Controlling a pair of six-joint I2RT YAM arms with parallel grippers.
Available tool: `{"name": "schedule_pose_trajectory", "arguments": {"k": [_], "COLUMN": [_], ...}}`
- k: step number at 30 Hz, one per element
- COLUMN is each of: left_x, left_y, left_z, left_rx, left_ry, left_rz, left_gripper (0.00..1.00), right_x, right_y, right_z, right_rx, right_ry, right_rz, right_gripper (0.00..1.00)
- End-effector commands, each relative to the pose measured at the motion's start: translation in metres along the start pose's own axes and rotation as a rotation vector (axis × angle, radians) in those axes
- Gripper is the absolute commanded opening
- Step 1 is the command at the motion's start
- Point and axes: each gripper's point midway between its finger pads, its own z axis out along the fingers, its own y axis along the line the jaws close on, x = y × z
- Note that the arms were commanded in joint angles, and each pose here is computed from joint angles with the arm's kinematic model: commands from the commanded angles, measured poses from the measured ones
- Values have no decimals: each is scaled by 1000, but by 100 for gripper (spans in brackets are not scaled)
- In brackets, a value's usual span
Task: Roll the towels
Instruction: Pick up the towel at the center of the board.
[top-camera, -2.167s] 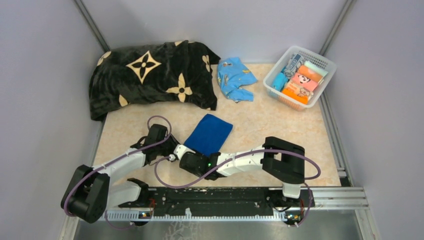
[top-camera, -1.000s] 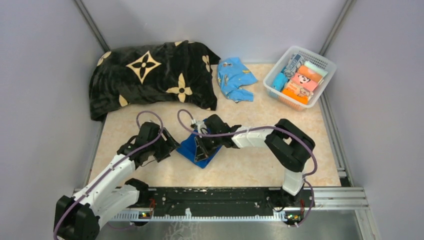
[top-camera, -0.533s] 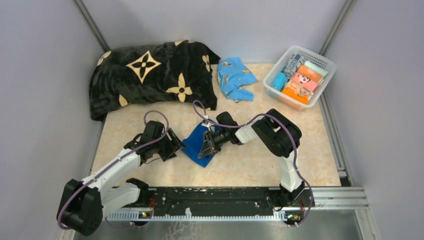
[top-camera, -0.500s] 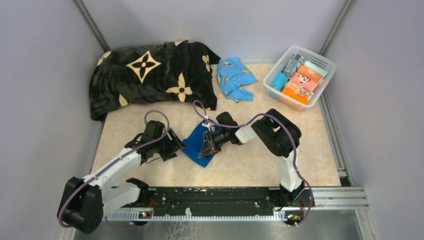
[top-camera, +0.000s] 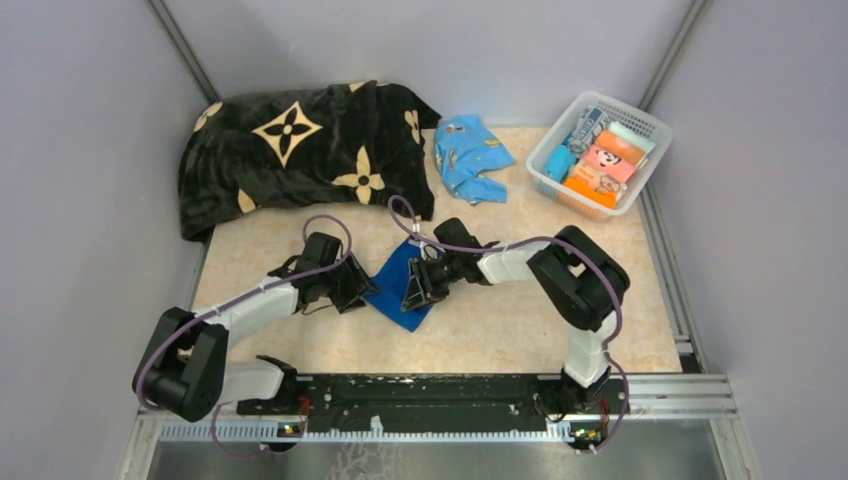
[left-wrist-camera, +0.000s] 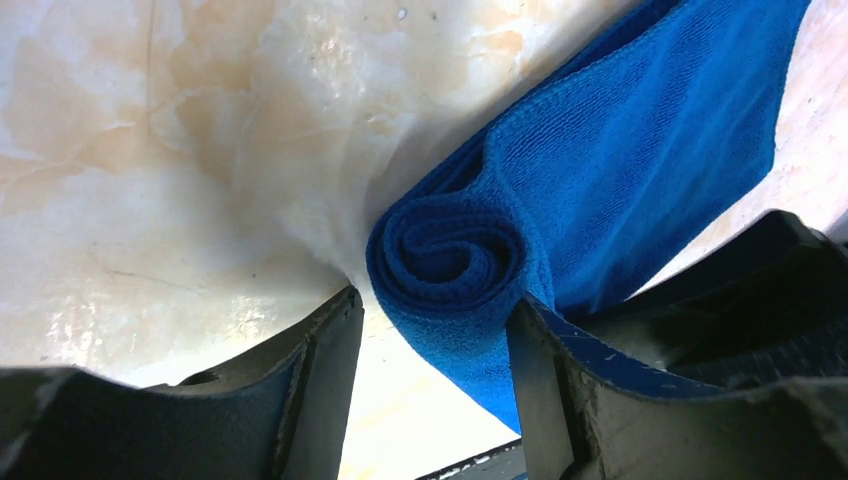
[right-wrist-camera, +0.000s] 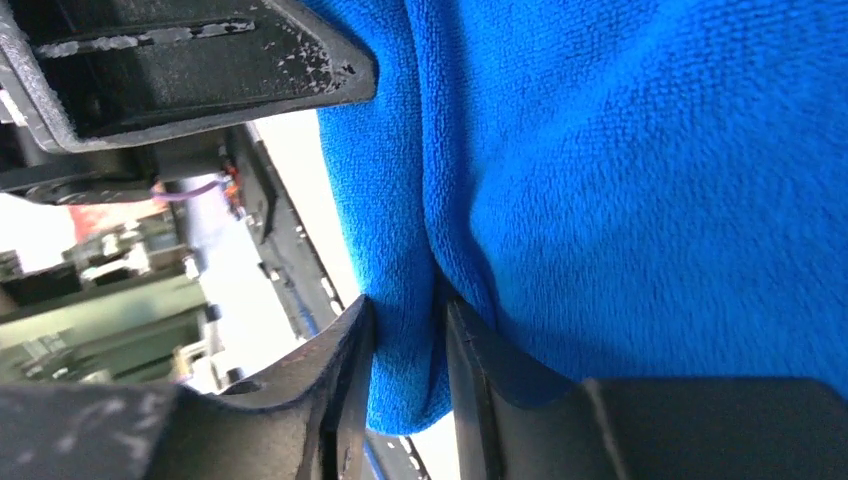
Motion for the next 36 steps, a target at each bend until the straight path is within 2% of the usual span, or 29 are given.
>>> {"name": "schedule_pose_trajectory", "arguments": {"k": [1, 6, 14, 30, 36], "left_x": [1, 6, 6, 6, 7], "left_y": [20, 27, 29, 29, 31], "left_z": [10, 13, 11, 11, 11], "left_rx": [-75, -92, -98, -103, -108], "left_ry": [-5, 11, 10, 9, 14], "left_rz": [6, 2, 5, 3, 2], "left_gripper": [61, 61, 60, 60, 60], "right_x": [-22, -29, -23, 0, -10], "right_y": [6, 30, 59, 17, 38], "right_z": [-25, -41, -32, 12, -4], "right_rx": [236, 481, 716, 796, 800], "right_ry": [-101, -177, -228, -96, -150], "right_rz": [-215, -488, -820, -869, -866], "right_gripper": [38, 51, 51, 45, 51]}}
